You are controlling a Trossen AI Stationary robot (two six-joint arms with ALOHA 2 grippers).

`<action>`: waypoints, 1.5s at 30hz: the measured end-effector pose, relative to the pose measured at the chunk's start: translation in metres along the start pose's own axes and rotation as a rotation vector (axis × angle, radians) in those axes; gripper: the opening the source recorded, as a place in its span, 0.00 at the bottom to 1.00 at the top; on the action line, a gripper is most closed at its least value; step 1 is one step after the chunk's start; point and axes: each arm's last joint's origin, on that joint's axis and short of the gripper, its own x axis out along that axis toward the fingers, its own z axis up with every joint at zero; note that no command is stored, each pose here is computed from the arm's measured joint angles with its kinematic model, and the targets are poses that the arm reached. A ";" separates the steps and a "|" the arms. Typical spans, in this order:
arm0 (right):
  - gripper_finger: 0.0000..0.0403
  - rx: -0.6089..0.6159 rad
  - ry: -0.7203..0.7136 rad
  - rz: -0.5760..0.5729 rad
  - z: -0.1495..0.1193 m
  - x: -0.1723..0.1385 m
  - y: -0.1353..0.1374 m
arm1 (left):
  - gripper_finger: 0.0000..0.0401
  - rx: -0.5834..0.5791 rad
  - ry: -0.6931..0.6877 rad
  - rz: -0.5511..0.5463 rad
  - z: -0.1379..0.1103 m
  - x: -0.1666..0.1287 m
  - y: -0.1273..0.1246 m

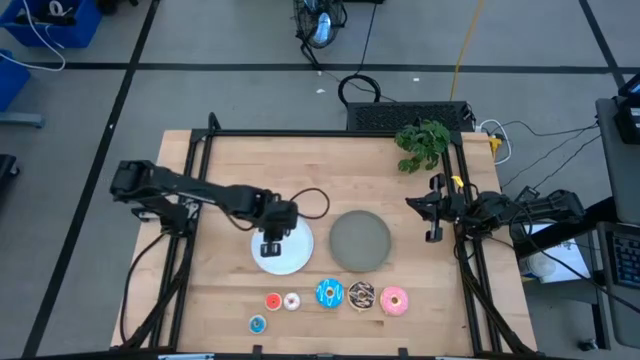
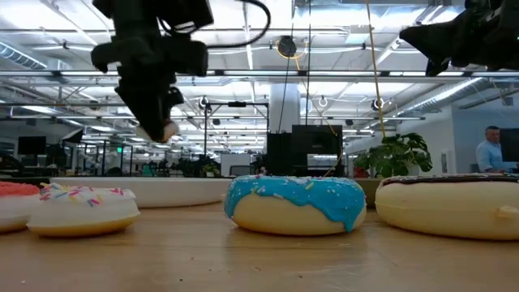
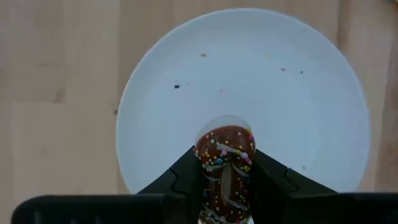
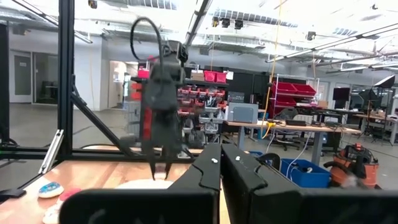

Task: Pick & Place donuts
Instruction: Put the small brown donut on the white plate, then put the small orange donut on the white plate

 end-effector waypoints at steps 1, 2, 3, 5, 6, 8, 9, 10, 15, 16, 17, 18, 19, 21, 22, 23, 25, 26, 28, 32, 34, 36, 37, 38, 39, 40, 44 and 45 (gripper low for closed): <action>0.00 0.001 -0.004 0.000 0.000 0.000 0.000 | 0.26 0.008 0.014 0.002 0.001 0.005 0.003; 0.00 0.002 -0.009 0.000 0.001 0.000 0.000 | 0.26 0.016 0.030 0.005 0.001 0.009 0.006; 0.00 0.003 -0.012 0.001 0.001 0.000 0.000 | 0.26 0.023 0.046 0.009 0.001 0.014 0.009; 0.00 0.003 -0.011 0.001 0.001 0.000 0.000 | 0.26 0.054 0.078 0.006 0.002 0.024 0.014; 0.00 0.003 -0.011 0.001 0.001 0.000 0.000 | 0.26 0.063 0.093 0.004 0.001 0.028 0.016; 0.00 0.003 -0.011 0.001 0.001 0.000 0.000 | 0.26 0.058 0.119 0.001 0.002 0.038 0.019; 0.00 0.003 -0.012 0.001 0.001 0.000 0.000 | 0.26 0.054 0.134 0.001 0.001 0.042 0.020; 0.00 0.004 -0.013 0.001 0.001 0.000 0.000 | 0.26 0.051 0.152 0.002 0.000 0.046 0.020; 0.00 0.004 -0.014 0.001 0.001 0.000 0.000 | 0.28 0.042 0.194 -0.058 -0.002 0.053 0.017; 0.00 0.004 -0.014 0.001 0.001 0.000 0.000 | 0.31 0.044 0.195 -0.062 -0.002 0.053 0.017; 0.00 0.004 -0.014 0.001 0.001 0.000 0.000 | 0.34 0.049 0.197 -0.062 -0.003 0.052 0.016; 0.00 0.004 -0.014 0.001 0.001 0.000 0.000 | 0.37 0.052 0.198 -0.060 -0.003 0.050 0.015; 0.00 0.004 -0.014 0.001 0.001 0.000 0.000 | 0.41 0.052 0.194 -0.060 -0.003 0.048 0.015; 0.00 0.007 -0.014 0.002 0.001 0.000 0.000 | 0.50 0.054 0.184 -0.052 -0.003 0.044 0.015; 0.00 0.012 -0.014 0.002 0.001 0.000 0.000 | 0.54 0.056 0.178 -0.049 -0.003 0.043 0.014; 0.00 0.017 -0.014 0.002 0.001 0.000 0.000 | 0.58 0.058 0.175 -0.044 -0.002 0.042 0.014; 0.00 0.025 -0.014 0.002 0.001 0.000 0.000 | 0.64 0.061 0.177 -0.029 -0.003 0.042 0.014; 0.00 0.028 -0.014 0.002 0.001 0.000 0.000 | 0.66 0.063 0.177 -0.020 -0.003 0.042 0.014; 0.00 0.029 -0.013 0.002 0.001 0.000 0.000 | 0.69 0.074 0.174 -0.007 -0.002 0.043 0.013; 0.00 0.028 -0.008 0.003 0.001 0.000 0.000 | 0.73 0.103 0.178 0.012 -0.002 0.044 0.011; 0.00 0.027 -0.006 0.003 0.001 0.000 0.000 | 0.75 0.112 0.180 0.020 0.000 0.039 0.010; 0.00 0.027 -0.007 0.003 0.001 0.000 0.000 | 0.76 0.114 0.167 0.019 0.009 0.028 0.006; 0.00 0.027 -0.007 0.003 0.001 0.000 0.000 | 0.76 0.112 0.158 0.020 0.014 0.020 0.004; 0.00 0.027 -0.007 0.003 0.001 0.000 0.000 | 0.77 0.113 0.151 0.021 0.020 0.012 0.000; 0.00 0.027 -0.007 0.003 0.001 0.000 0.000 | 0.77 0.119 0.146 0.023 0.026 0.004 -0.004; 0.00 0.027 -0.007 0.003 0.001 0.000 0.000 | 0.77 0.126 0.137 0.035 0.032 -0.005 -0.008; 0.00 0.027 -0.005 0.004 0.000 0.000 0.000 | 0.74 0.109 0.069 0.047 0.052 -0.042 -0.030; 0.00 0.026 -0.004 0.004 0.000 0.000 0.000 | 0.73 0.091 0.051 0.042 0.056 -0.050 -0.036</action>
